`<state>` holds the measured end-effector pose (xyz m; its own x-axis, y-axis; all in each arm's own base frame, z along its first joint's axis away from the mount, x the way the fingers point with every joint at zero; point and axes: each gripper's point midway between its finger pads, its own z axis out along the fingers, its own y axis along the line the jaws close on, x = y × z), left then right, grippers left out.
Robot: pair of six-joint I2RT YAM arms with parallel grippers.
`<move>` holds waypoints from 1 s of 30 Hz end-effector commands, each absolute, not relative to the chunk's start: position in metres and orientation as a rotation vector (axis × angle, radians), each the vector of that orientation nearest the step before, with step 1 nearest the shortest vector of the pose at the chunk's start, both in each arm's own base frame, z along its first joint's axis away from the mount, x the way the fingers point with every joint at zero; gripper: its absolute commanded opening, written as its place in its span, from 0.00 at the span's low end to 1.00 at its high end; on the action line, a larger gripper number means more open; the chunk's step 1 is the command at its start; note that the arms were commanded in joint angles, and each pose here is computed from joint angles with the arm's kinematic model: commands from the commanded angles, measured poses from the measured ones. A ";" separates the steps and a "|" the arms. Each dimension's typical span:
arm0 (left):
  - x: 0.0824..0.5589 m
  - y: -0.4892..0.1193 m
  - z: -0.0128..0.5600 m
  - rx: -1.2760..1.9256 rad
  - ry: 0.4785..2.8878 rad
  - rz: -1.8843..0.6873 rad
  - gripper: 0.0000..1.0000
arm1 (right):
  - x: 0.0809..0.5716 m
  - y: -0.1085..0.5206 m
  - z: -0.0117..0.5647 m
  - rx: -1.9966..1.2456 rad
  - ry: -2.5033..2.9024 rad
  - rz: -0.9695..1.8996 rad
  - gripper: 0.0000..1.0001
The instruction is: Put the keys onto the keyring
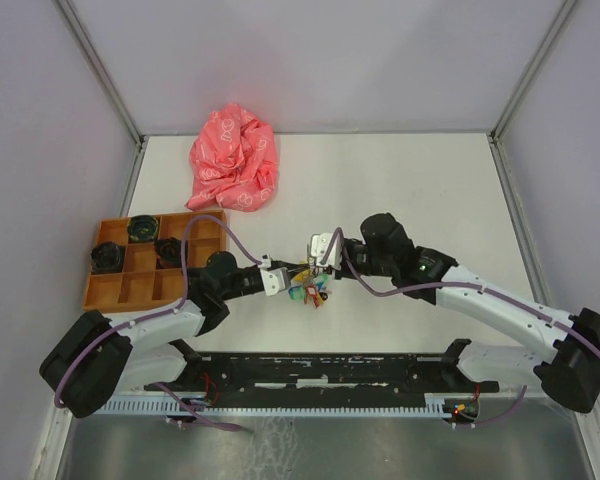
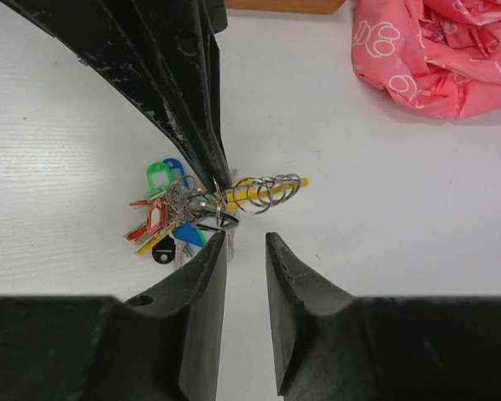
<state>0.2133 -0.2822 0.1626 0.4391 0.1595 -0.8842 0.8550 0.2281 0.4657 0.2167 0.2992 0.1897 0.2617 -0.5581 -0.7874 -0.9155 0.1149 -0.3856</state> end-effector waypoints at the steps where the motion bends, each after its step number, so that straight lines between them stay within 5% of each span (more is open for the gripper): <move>1: 0.212 -0.286 0.185 1.233 0.961 -0.633 0.03 | 0.215 0.299 0.202 -1.476 1.378 0.529 0.34; 30: 0.210 -0.287 0.189 1.226 0.942 -0.646 0.03 | 0.216 0.304 0.173 -1.471 1.448 0.596 0.31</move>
